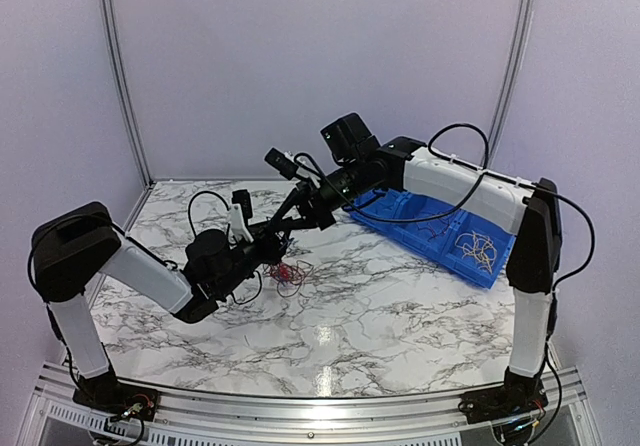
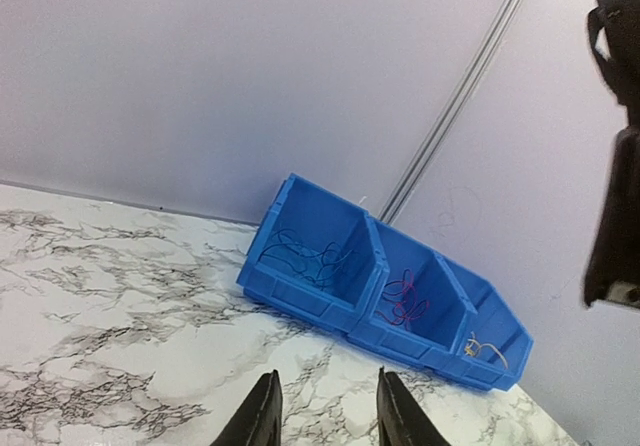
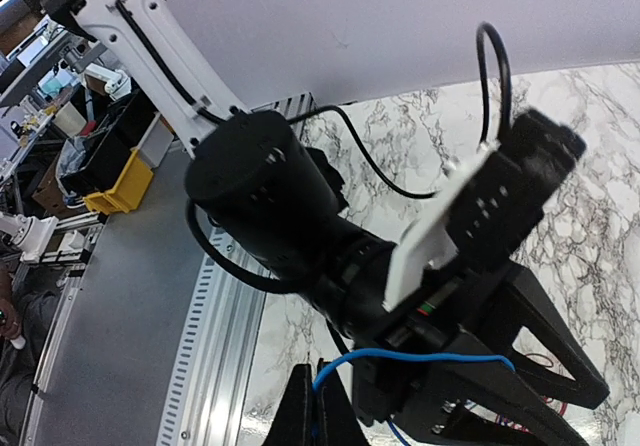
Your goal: Untangle the cables
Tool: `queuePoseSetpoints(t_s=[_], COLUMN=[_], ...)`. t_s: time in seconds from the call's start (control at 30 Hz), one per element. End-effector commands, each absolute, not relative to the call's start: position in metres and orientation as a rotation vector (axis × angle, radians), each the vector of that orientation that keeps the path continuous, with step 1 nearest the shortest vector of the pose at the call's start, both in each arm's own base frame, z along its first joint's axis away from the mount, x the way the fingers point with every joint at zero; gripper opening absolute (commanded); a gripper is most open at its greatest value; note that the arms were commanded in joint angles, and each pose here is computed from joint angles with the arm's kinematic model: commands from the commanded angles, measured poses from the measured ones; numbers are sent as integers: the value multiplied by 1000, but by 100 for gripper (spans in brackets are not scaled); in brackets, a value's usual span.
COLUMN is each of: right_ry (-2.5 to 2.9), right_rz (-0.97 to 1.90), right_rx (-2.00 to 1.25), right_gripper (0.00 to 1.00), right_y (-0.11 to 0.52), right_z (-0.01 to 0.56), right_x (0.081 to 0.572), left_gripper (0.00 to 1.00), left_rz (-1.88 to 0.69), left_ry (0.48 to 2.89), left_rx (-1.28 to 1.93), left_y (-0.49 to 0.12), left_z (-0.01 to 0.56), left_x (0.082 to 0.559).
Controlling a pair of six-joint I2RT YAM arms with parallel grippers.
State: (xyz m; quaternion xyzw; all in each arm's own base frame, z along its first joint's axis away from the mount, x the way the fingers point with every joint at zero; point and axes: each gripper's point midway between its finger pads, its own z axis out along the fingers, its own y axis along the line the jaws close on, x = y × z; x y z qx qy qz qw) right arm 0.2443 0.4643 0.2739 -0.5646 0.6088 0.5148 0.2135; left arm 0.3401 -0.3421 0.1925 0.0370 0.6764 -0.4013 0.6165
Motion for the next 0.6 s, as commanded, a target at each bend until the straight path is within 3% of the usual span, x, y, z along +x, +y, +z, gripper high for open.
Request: queuePoseSetpoints(t_s=[0.0,0.27,0.57], right_ry=[1413,1165,1134], right_rz=[1455,1306,1113], right_rx=[-1600,-1558,-1376], right_gripper=[0,0,0], right_y=[447,397,346], right_z=[365,457,508], right_x=[213,209,274], left_gripper=[34,35,37], left_rz=[-817,-700,-592], left_ry=[1612,1705,1770], left_rx=[33,-43,-96], left_y=[-336,-303,-259], left_z=[166,138,127], left_x=[355,356,342])
